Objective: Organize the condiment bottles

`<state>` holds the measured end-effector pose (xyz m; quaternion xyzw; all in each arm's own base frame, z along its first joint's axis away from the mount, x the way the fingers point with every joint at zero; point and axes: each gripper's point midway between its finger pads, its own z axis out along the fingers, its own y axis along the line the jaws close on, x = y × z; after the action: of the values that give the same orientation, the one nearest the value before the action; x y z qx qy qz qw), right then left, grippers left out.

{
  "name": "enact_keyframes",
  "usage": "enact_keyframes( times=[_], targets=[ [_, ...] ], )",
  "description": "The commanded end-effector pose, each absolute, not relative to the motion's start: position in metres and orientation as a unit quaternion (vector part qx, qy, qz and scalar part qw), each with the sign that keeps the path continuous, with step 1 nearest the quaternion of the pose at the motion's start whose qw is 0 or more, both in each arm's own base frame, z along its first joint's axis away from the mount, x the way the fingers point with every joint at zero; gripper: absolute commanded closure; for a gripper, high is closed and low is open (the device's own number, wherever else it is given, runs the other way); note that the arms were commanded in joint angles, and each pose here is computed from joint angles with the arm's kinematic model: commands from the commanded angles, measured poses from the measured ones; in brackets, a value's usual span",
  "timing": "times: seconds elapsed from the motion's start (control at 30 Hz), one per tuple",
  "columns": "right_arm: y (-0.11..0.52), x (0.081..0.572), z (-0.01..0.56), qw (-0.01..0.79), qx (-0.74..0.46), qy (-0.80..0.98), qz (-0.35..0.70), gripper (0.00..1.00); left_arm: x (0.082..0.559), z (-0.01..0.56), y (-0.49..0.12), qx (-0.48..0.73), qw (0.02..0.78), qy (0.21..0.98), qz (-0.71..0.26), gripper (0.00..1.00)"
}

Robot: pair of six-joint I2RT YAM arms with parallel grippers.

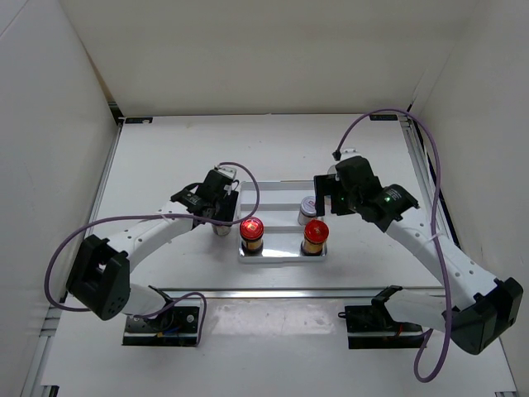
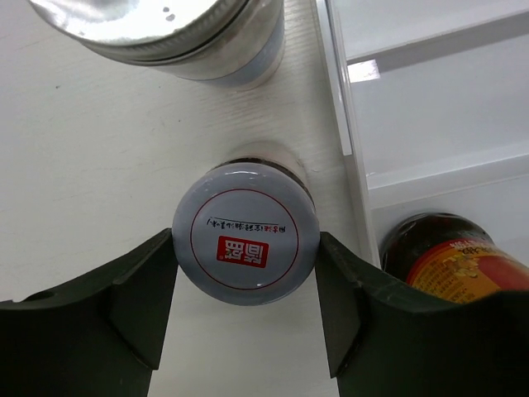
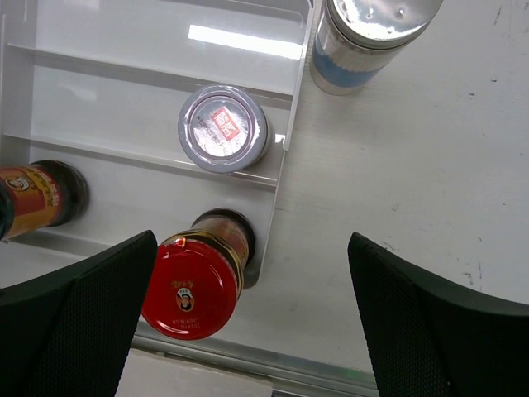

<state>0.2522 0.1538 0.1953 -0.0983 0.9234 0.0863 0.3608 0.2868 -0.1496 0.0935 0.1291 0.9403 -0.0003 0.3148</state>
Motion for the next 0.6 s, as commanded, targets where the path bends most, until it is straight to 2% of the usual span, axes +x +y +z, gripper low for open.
enact_keyframes(
  times=[0.0,0.07,0.1,0.2,0.23,0.3,0.57],
  targets=[
    [0.147,0.254,0.203,0.384,-0.103,0.914,0.074,0.01,0.293,0.105,-0.160,0.137,0.324,0.936,-0.022,0.33],
    [0.146,0.254,0.203,0.384,-0.103,0.914,0.074,0.01,0.295,0.108,-0.162,0.137,0.328,0.934,-0.024,0.44],
    [0.146,0.254,0.203,0.384,-0.103,0.914,0.074,0.01,0.296,0.108,-0.160,0.135,0.330,0.934,-0.018,0.54],
    [0.145,0.252,0.202,0.381,-0.104,0.916,0.072,0.01,0.299,0.120,-0.153,0.125,0.352,0.928,-0.007,0.70],
    [0.145,0.252,0.202,0.381,-0.104,0.916,0.072,0.01,0.300,0.124,-0.151,0.122,0.358,0.926,-0.003,0.79],
    [0.145,0.251,0.199,0.377,-0.101,0.918,0.071,0.01,0.302,0.134,-0.146,0.112,0.375,0.920,0.006,0.88],
    [0.144,0.250,0.204,0.384,-0.099,0.915,0.075,0.01,0.306,0.187,-0.149,0.081,0.439,0.894,-0.032,0.89]
  ],
)
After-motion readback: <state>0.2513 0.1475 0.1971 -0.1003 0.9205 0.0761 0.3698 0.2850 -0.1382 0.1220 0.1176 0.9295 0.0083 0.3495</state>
